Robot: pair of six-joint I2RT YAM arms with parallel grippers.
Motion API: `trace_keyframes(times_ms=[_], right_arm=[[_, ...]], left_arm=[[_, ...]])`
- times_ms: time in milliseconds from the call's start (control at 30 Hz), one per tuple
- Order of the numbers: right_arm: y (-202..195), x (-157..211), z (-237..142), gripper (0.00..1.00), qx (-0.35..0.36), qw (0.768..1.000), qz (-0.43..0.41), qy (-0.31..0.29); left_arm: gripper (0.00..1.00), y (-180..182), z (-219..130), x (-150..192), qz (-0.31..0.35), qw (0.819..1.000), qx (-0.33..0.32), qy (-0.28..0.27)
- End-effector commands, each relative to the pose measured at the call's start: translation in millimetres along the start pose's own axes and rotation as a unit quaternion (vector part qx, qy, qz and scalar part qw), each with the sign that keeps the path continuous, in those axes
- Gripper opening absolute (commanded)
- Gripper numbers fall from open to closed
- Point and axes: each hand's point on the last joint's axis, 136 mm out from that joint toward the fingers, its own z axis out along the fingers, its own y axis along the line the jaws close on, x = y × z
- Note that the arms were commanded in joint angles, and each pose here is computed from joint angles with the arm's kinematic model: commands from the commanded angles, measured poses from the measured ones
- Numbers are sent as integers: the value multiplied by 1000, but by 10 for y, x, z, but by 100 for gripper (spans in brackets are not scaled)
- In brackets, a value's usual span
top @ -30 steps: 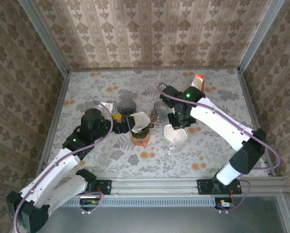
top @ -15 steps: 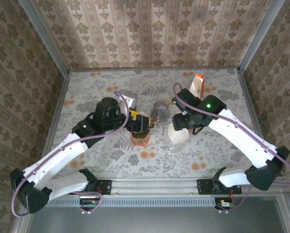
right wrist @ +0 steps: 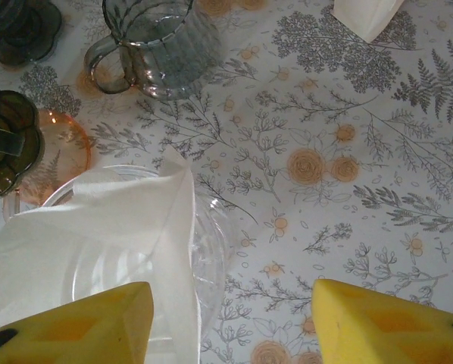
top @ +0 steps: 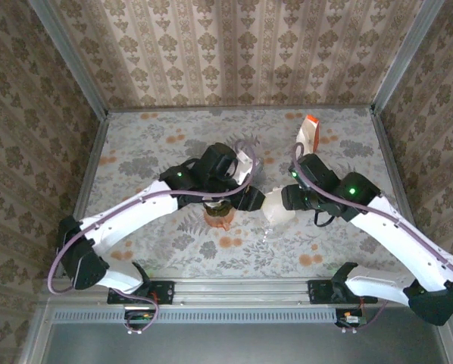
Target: Place the coffee filter in the dripper
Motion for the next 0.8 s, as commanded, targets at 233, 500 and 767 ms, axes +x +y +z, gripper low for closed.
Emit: trace_keyframes(times_ms=[233,500,767], right_arm=[[115,40,101,41,-37,999,-10,-3],[171,59,216,27,-38,999,-18,13],[173,112,318,6,-32,999,-22,27]], left_arm=[[32,-13,102,131,-1,999,0,46],[19,56,181,170,-8,998,-3,54],[13,94,211,200,-15,998,-1,56]])
